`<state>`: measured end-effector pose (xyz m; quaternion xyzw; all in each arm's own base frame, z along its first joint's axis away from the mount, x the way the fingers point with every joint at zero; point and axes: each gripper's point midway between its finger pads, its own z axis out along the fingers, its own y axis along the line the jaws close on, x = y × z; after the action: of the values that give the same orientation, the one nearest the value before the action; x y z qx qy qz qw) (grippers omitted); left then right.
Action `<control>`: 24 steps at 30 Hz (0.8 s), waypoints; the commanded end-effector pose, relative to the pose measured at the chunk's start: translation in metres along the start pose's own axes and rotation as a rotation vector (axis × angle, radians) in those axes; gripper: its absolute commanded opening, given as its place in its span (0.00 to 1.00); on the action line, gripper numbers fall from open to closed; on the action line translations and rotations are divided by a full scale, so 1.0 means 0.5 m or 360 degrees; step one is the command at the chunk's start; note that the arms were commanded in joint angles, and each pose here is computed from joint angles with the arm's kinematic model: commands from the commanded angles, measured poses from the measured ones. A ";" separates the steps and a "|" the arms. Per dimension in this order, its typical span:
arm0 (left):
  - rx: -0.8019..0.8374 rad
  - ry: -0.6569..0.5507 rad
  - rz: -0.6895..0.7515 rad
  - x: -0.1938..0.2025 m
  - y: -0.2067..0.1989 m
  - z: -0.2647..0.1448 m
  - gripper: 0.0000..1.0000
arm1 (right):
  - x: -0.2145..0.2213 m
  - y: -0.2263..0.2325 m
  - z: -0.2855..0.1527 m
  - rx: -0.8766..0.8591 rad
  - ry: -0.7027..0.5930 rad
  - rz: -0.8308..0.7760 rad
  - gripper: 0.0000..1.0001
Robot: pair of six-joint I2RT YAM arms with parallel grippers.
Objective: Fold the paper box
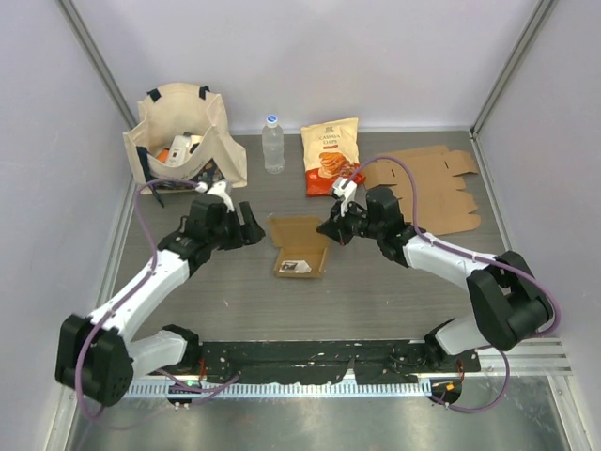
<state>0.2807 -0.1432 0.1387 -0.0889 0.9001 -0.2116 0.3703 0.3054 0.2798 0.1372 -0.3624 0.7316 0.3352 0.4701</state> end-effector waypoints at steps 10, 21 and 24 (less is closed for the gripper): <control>0.0728 0.0158 0.0716 -0.014 -0.148 0.095 0.65 | -0.038 -0.010 -0.028 -0.0163 -0.0097 0.0049 0.01; 0.0729 0.0288 0.0832 0.013 -0.132 0.157 0.48 | -0.022 -0.013 -0.013 -0.0220 -0.0073 0.0097 0.01; 0.0751 0.0306 0.0861 0.028 -0.125 0.168 0.45 | -0.018 -0.014 -0.012 -0.0215 -0.0073 0.0104 0.01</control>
<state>0.3251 -0.2204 0.0986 0.2208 0.8714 -0.2996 0.3197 0.3016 0.2662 0.1234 -0.3528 0.7362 0.3964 0.4200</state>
